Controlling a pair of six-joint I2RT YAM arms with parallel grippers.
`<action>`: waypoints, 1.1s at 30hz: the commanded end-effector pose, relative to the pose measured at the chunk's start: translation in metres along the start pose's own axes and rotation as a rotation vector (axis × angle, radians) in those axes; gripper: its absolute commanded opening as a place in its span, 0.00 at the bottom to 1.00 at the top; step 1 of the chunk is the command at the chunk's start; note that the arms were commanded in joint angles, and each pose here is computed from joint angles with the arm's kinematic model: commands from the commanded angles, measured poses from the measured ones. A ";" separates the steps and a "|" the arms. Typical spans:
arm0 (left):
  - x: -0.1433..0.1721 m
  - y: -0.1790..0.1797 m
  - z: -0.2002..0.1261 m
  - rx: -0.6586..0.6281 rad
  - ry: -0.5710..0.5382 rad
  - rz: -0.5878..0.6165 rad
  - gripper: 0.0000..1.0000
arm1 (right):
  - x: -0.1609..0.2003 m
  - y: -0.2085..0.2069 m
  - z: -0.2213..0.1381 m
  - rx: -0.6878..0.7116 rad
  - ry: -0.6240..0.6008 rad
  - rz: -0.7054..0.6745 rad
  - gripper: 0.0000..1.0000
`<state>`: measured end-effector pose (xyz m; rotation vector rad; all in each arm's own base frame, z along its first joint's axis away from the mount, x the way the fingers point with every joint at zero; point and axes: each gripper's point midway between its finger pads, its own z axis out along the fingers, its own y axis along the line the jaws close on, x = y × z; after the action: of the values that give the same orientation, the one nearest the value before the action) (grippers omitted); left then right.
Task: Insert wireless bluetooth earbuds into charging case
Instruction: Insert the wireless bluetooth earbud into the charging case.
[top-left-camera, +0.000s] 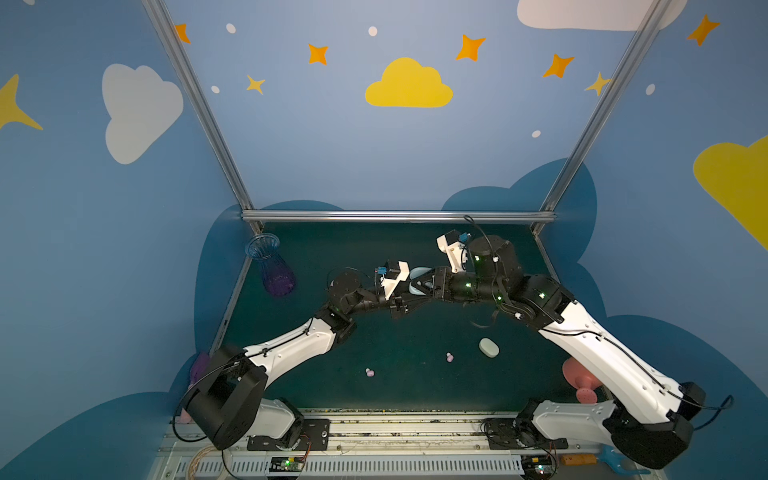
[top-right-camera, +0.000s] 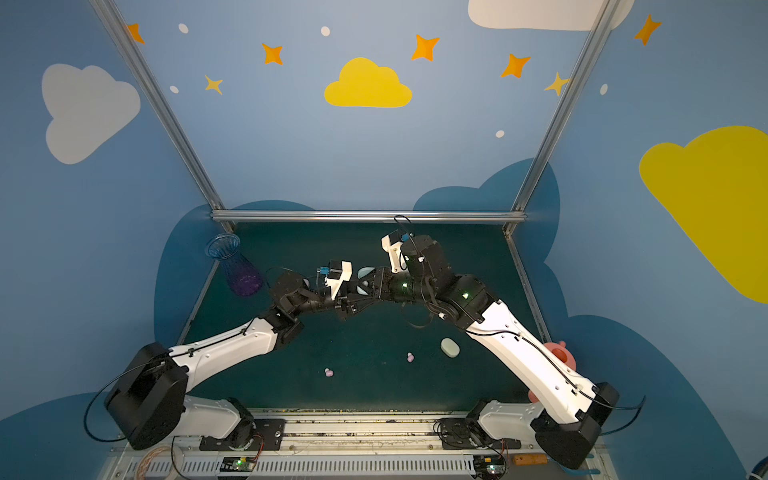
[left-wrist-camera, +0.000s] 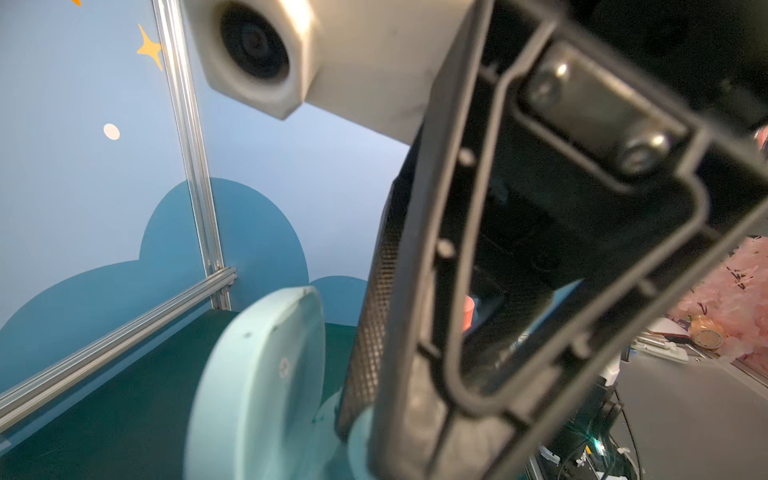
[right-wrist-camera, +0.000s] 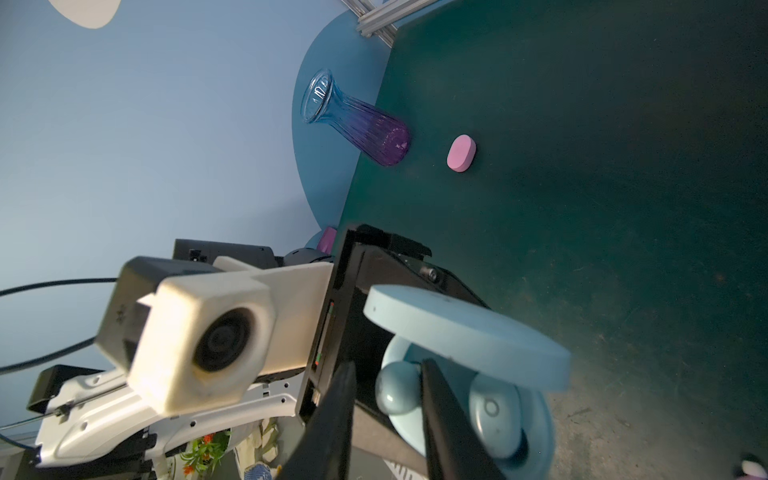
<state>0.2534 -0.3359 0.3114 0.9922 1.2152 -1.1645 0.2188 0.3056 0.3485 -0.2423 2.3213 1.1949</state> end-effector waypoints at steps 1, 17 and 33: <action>-0.024 -0.005 -0.004 -0.002 -0.054 0.061 0.16 | 0.012 -0.013 -0.001 0.044 0.027 0.009 0.36; -0.008 -0.004 -0.011 -0.046 -0.018 0.031 0.16 | -0.002 -0.006 -0.041 0.116 -0.020 -0.052 0.42; -0.003 -0.014 -0.018 -0.057 0.016 0.036 0.16 | -0.046 0.008 -0.022 0.122 0.059 -0.136 0.44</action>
<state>0.2418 -0.3204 0.3076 0.9724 1.2564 -1.1013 0.2530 0.2843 0.3858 -0.3058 2.3627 0.9737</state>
